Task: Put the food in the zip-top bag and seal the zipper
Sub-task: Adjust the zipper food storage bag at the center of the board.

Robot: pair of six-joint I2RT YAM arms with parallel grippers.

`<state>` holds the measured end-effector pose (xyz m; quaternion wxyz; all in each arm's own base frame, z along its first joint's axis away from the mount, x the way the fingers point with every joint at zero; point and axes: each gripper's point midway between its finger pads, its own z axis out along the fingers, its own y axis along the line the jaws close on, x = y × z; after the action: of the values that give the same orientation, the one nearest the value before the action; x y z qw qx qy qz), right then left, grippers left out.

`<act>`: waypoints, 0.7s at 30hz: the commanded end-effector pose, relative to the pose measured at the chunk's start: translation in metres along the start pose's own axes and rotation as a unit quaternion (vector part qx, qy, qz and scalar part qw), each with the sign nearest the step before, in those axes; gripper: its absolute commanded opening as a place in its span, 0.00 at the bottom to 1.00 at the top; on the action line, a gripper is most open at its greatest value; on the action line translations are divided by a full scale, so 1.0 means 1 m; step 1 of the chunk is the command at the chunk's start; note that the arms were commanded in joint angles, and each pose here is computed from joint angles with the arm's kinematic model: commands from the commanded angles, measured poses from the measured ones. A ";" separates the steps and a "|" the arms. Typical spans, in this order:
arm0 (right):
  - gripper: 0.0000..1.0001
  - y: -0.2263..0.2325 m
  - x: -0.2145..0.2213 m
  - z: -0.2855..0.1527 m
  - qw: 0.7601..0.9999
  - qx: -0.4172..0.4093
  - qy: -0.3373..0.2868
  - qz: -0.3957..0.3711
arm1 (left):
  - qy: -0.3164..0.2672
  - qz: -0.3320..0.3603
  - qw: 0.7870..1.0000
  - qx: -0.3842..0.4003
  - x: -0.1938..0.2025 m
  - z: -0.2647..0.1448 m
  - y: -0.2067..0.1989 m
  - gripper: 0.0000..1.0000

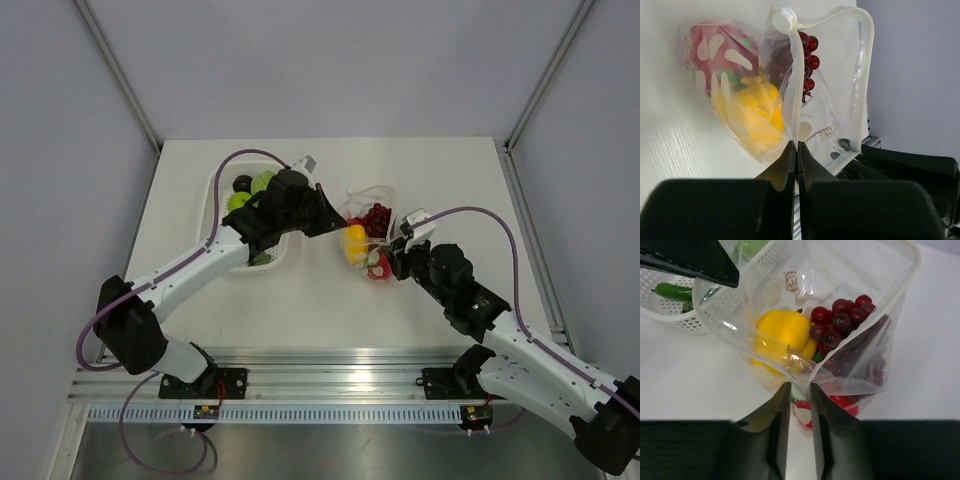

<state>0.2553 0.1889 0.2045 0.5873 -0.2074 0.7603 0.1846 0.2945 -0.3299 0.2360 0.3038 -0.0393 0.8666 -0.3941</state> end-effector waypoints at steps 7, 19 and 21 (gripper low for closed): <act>0.01 0.007 -0.052 0.003 0.989 -0.020 -0.138 -0.051 | -0.052 -0.006 0.999 0.012 -0.012 -0.030 -0.009 0.00; 0.00 0.003 -0.057 0.011 0.978 -0.045 -0.158 -0.129 | -0.114 0.082 0.990 -0.031 -0.027 -0.087 -0.007 0.81; 0.00 0.004 -0.053 0.008 0.979 -0.052 -0.150 -0.130 | -0.147 0.116 0.982 -0.025 -0.047 -0.106 -0.007 0.81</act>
<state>0.2766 0.1968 0.2236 0.6772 -0.2843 0.6592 0.1615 0.2542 -0.2876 0.2570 0.3621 -0.0125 0.8648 -0.3476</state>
